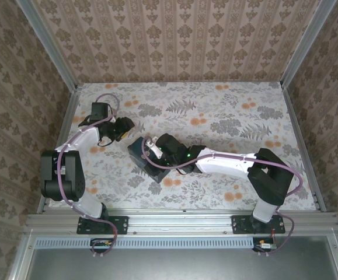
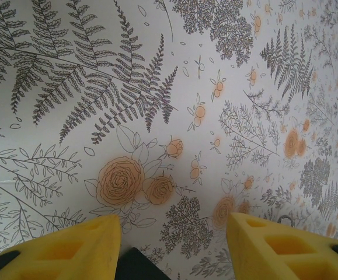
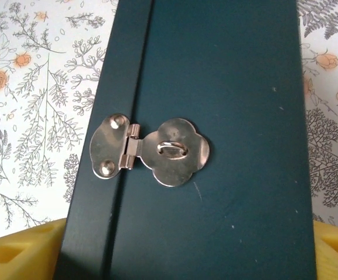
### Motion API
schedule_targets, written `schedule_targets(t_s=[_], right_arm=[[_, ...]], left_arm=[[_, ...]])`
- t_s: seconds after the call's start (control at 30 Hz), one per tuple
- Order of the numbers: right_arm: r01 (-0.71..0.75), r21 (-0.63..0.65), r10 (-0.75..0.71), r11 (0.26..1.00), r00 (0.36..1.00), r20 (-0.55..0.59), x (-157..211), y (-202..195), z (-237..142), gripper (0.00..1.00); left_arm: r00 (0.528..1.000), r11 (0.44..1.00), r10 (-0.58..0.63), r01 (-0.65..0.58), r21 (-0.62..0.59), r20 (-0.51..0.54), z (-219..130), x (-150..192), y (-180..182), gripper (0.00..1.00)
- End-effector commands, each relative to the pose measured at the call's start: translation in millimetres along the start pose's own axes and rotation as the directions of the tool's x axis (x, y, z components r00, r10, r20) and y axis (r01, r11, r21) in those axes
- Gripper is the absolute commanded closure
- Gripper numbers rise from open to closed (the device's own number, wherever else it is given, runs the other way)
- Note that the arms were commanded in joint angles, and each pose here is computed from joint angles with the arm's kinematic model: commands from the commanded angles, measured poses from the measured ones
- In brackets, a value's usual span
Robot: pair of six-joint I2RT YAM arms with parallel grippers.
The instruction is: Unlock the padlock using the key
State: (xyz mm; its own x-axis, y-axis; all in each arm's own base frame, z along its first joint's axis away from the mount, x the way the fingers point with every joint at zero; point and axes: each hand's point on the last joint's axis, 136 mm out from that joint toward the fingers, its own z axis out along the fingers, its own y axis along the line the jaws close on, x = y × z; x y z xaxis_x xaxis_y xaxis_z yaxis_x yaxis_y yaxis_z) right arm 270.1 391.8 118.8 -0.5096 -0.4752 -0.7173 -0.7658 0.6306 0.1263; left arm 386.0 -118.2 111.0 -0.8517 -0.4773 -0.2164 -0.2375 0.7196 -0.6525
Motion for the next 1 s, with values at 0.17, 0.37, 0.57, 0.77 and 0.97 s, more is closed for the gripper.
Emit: schedule_targets(t_s=[0.17,0.37,0.57,0.77,0.97], right_arm=[[-0.349,-0.091,0.356,0.933,0.930,0.090,-1,-37,2,0.28],[-0.667,-0.194,0.695,0.719,0.700,0.165,14,-98,6,0.26],[-0.829,-0.310,0.886,0.465,0.434,0.167,40,-136,29,0.21],[-0.849,-0.285,0.894,0.445,0.405,0.189,55,-146,45,0.12],[-0.814,-0.136,0.817,0.564,0.527,0.232,54,-154,26,0.04]], left_arm=[[0.998,0.999,0.033,-0.035,0.040,0.059,-22,-8,-14,0.47],[0.996,0.996,0.044,-0.050,0.076,0.076,-35,-10,-30,0.47],[0.993,0.992,0.064,-0.075,0.100,0.100,-47,-12,-45,0.47],[0.988,0.989,0.090,-0.104,0.109,0.124,-61,-14,-56,0.47],[0.983,0.985,0.114,-0.130,0.109,0.145,-68,-17,-61,0.47]])
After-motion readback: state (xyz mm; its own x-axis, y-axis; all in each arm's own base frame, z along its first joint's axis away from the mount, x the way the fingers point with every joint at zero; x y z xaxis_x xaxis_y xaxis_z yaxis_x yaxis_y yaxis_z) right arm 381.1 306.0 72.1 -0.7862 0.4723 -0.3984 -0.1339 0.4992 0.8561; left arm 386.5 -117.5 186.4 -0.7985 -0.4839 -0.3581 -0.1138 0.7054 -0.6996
